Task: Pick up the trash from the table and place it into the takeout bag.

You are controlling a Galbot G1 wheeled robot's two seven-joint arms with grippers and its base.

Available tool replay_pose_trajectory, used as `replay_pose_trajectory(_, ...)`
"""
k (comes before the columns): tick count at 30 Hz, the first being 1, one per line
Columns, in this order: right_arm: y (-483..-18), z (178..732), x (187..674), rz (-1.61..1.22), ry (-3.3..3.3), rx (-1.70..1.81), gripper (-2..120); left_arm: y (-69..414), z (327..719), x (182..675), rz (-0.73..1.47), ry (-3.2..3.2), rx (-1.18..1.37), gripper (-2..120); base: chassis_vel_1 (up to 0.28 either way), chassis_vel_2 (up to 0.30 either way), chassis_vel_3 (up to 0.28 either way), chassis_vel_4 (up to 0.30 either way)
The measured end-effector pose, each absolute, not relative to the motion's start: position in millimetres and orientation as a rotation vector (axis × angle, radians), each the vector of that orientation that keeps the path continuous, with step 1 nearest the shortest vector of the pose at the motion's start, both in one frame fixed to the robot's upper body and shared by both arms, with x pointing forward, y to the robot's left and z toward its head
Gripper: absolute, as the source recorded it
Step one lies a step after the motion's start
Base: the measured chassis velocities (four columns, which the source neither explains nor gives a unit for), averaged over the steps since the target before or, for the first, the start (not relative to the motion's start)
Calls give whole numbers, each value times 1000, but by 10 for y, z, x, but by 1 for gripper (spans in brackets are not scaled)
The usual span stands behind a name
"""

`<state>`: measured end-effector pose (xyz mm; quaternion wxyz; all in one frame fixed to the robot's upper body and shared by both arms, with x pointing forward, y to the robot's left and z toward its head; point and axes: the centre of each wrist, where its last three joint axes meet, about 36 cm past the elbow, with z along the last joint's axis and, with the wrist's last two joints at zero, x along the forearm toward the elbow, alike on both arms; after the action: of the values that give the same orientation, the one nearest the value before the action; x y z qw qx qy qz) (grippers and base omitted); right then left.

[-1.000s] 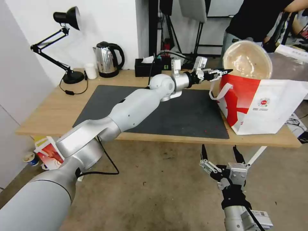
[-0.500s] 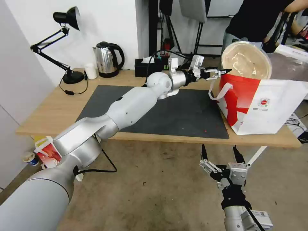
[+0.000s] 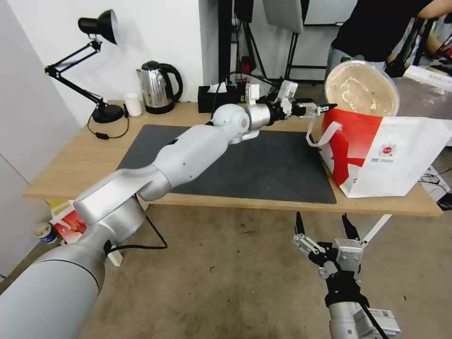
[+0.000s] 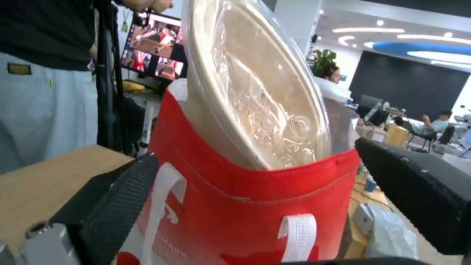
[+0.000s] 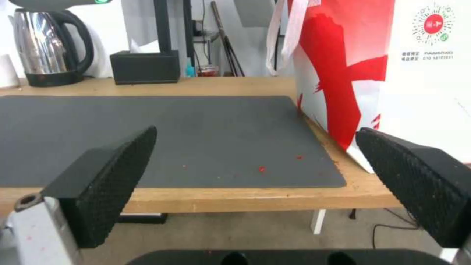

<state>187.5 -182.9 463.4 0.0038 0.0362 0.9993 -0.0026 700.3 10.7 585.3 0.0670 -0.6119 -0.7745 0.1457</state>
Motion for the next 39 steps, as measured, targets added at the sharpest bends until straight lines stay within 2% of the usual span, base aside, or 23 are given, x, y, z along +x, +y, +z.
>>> replay_pose_trajectory(5, -1829, 4634, 1875, -8, 3132, 113, 100, 187, 5972, 7056, 431, -2361, -1847, 100, 0, 0, 0, 0)
replay_pose_trajectory(20, -1829, 4634, 1875, -8, 3132, 113, 100, 911, 6358, 7056, 419, -2492, -1839, 100, 0, 0, 0, 0)
replay_pose_trajectory(25, -1829, 4634, 1875, -8, 3132, 114, 100, 1424, 6461, 6921, 395, -2590, -1789, 100, 0, 0, 0, 0)
replay_pose_trajectory(30, -1829, 4634, 1875, -8, 3132, 113, 100, 2047, 6340, 6616, 357, -2702, -1684, 100, 0, 0, 0, 0)
replay_pose_trajectory(31, -1829, 4634, 1875, -8, 3132, 113, 100, 2047, 6340, 6616, 357, -2702, -1684, 100, 0, 0, 0, 0)
replay_pose_trajectory(35, -1829, 4634, 1875, -8, 3132, 113, 100, 2718, 6150, 6237, 315, -2800, -1556, 100, 0, 0, 0, 0)
replay_pose_trajectory(37, -1829, 4634, 1875, -8, 3132, 113, 100, 2786, 6142, 6185, 309, -2813, -1545, 100, 0, 0, 0, 0)
replay_pose_trajectory(39, -1829, 4634, 1875, -8, 3132, 114, 100, 3113, 6150, 5888, 298, -2901, -1477, 100, 0, 0, 0, 0)
